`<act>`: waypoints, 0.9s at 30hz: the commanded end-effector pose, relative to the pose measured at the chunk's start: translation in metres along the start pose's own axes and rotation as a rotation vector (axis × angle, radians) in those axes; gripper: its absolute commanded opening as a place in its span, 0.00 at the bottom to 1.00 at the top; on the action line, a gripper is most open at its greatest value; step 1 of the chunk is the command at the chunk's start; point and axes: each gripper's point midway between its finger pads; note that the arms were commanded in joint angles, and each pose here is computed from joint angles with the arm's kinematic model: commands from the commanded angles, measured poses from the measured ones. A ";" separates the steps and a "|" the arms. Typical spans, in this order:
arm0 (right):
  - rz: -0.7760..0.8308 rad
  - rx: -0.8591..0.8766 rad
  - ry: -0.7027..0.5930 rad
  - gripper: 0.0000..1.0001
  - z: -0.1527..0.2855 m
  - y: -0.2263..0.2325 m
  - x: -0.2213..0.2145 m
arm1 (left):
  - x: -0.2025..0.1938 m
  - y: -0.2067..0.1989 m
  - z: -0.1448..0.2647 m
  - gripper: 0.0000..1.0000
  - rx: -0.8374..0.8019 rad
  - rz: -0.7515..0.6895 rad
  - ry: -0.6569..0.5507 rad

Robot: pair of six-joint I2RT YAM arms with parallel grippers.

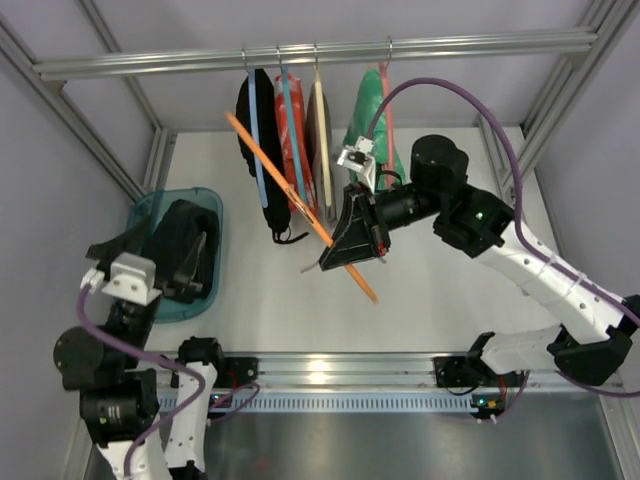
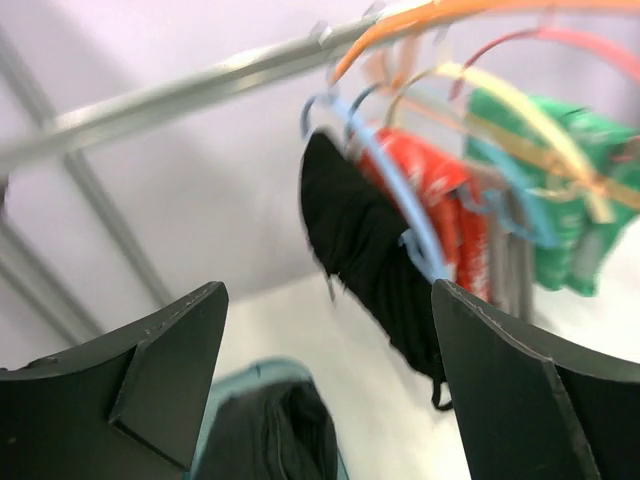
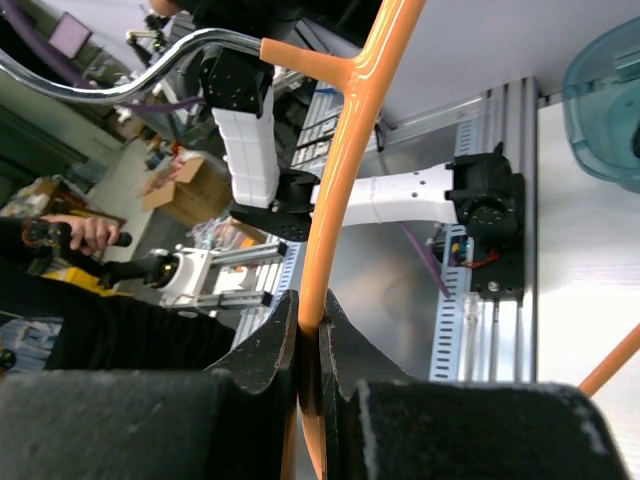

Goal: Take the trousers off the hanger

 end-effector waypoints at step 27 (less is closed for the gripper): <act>-0.128 0.320 0.295 0.00 -0.089 0.034 -0.046 | 0.008 -0.089 0.042 0.71 -0.466 -0.882 -0.366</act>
Point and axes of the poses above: each gripper's point midway between its finger pads, its own z axis back along the fingers, its own y axis along the line the jaws close on, x = y × z, and after that the axes turned 8 degrees about -z, right-handed
